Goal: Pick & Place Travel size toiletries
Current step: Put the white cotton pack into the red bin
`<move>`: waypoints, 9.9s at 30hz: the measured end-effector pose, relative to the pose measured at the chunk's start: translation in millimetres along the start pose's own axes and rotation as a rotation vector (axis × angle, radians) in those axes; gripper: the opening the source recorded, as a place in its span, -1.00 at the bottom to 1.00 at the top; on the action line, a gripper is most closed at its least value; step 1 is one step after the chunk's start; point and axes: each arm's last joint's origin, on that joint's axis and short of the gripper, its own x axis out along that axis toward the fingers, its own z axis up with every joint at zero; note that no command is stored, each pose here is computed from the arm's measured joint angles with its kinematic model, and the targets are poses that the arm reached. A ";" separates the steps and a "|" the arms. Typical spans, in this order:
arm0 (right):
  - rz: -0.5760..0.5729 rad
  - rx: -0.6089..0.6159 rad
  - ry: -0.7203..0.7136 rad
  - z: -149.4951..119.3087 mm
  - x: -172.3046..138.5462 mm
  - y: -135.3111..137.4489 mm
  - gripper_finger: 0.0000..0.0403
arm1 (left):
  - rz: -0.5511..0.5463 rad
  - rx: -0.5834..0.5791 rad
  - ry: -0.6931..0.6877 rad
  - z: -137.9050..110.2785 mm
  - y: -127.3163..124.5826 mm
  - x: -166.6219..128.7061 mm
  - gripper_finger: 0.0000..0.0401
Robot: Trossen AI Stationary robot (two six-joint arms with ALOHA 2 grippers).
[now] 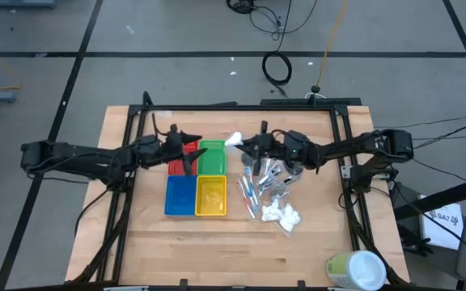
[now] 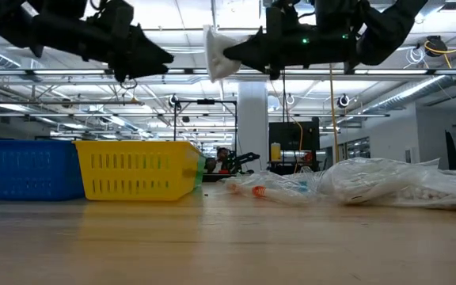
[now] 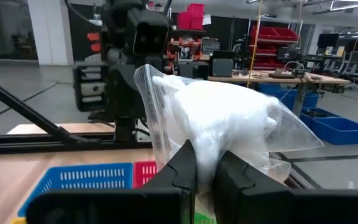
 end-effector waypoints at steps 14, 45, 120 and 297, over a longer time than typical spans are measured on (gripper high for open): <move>0.000 -0.009 -0.017 -6.7 4.6 0.4 -0.91 | -0.157 0.083 -0.078 13.5 -23.5 42.3 0.16; 0.030 -0.028 -0.007 -7.6 4.2 9.9 -0.91 | 0.014 0.233 -0.044 19.6 -35.9 76.6 0.16; -0.286 -0.024 0.213 9.4 -59.6 -10.0 0.26 | 0.735 -0.156 0.792 -51.5 -11.3 0.3 -0.57; 0.021 -0.175 0.009 -8.4 -61.1 49.6 -0.97 | -0.036 -0.024 -0.111 9.1 -15.6 -76.8 0.69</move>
